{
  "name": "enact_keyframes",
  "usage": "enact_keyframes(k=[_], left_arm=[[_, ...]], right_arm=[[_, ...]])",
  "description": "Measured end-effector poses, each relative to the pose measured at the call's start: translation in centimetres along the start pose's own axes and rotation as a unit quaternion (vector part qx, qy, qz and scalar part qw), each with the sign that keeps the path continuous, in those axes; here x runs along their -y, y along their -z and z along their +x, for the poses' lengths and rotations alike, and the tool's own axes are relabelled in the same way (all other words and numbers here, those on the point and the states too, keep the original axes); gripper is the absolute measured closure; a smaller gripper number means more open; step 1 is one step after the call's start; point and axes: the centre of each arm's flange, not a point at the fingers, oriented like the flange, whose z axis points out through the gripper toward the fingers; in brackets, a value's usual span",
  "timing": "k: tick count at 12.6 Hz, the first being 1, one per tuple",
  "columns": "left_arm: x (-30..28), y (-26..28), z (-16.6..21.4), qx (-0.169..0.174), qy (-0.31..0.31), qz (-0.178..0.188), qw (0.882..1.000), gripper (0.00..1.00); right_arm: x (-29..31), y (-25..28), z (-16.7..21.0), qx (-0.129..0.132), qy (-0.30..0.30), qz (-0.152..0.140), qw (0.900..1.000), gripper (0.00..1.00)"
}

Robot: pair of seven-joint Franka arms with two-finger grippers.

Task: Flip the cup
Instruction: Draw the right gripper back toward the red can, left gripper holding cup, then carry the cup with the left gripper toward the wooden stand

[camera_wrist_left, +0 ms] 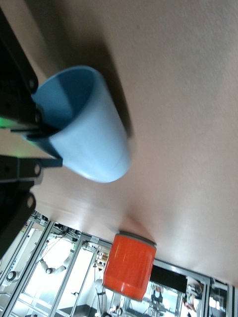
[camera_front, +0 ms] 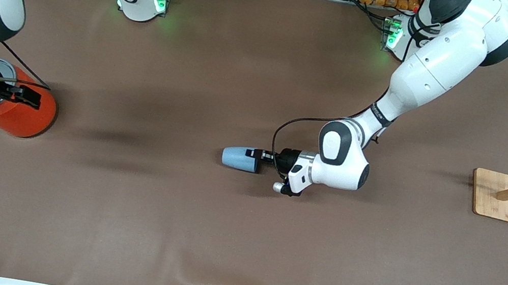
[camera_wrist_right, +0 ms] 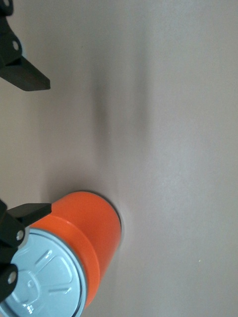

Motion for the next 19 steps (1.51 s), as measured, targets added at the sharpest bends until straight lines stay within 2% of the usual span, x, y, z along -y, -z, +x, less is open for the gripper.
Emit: enact_keyframes(k=[2,7,9,11,13,15,17,19], left_arm=[[-1.0,0.1,0.2,-0.004,-0.006,-0.009,1.000,0.91],[-4.4,2.8,1.0,-0.021,0.029,-0.019,0.999,0.94],[-7.5,5.9,1.2,-0.023,0.048,-0.032,0.998,0.94],[-10.7,11.5,1.4,-0.020,0.053,-0.034,0.998,0.94],[-11.7,19.2,1.6,-0.020,0.048,0.027,0.998,0.94],[-10.4,26.9,1.7,-0.024,0.051,0.080,0.995,0.94],[-9.0,31.8,1.4,-0.026,0.048,0.117,0.992,0.94],[-7.9,35.9,0.8,-0.035,0.036,0.181,0.982,0.94]], right_arm=[[-0.1,1.1,-0.6,-0.004,-0.002,0.000,1.000,0.00],[0.9,3.7,-2.5,-0.010,0.005,0.000,1.000,0.00],[1.2,4.3,-3.0,-0.006,0.007,0.000,1.000,0.00],[2.2,5.1,-3.6,-0.003,0.016,-0.001,1.000,0.00],[4.9,6.2,-4.0,-0.006,0.039,-0.003,0.999,0.00],[6.5,7.0,-4.2,-0.013,0.051,-0.006,0.999,0.00],[5.8,7.8,-4.4,-0.010,0.045,-0.006,0.999,0.00],[4.5,9.3,-4.9,-0.003,0.024,-0.004,1.000,0.00]])
